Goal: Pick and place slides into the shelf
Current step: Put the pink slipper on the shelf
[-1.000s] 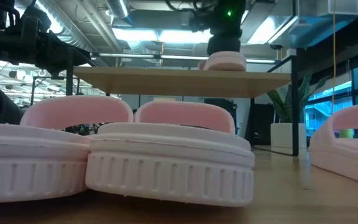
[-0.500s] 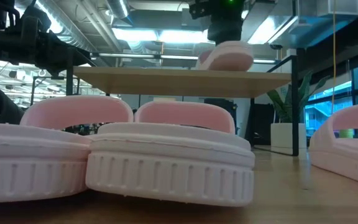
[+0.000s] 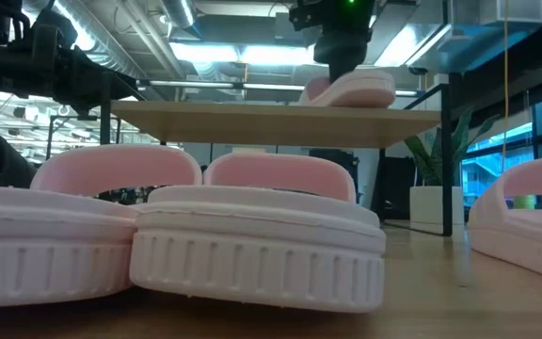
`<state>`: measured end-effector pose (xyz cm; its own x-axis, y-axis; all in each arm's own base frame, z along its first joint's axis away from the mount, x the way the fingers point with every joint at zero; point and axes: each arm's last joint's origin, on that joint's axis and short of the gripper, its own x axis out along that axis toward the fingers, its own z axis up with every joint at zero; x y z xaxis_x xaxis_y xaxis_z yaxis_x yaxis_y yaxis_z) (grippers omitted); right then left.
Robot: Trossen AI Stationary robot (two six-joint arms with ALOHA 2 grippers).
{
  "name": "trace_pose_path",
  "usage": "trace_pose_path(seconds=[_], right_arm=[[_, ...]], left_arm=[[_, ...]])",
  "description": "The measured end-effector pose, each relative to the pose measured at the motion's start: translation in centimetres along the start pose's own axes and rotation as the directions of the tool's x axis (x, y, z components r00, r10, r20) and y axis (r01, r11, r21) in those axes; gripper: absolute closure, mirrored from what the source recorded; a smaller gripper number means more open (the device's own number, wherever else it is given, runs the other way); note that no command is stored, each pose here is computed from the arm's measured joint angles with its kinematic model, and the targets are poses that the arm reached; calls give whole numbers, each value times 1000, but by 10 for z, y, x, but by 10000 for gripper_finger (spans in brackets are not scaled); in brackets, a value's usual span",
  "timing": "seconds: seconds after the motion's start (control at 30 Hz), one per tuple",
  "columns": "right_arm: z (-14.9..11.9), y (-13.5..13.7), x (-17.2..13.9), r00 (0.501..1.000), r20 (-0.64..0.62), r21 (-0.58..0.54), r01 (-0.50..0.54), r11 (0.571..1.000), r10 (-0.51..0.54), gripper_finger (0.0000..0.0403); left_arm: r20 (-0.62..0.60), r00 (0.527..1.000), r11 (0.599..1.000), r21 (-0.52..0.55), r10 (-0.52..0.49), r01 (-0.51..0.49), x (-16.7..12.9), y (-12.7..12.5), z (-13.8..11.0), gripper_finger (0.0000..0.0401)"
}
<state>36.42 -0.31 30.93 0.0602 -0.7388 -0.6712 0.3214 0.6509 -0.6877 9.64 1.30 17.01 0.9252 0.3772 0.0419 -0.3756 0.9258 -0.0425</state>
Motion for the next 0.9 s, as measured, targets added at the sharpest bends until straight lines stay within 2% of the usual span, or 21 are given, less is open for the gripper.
trace_pose_path(seconds=[0.2,0.37,0.57,0.9], right_arm=[[0,0,0,1000,-1,-2,-1,1000,1,233],[0,-2,3,999,-20,6,-30,1000,30,199],[2,-10,12,999,-45,87,-25,996,29,159],[-4,-16,17,994,-108,118,6,993,7,153]], left_arm=[[0,1000,1000,0,0,0,0,0,0,260],[0,1000,1000,0,0,0,0,0,0,260],[0,1000,1000,1,0,0,0,0,0,260],[0,1000,1000,2,1,-1,0,0,0,260]])
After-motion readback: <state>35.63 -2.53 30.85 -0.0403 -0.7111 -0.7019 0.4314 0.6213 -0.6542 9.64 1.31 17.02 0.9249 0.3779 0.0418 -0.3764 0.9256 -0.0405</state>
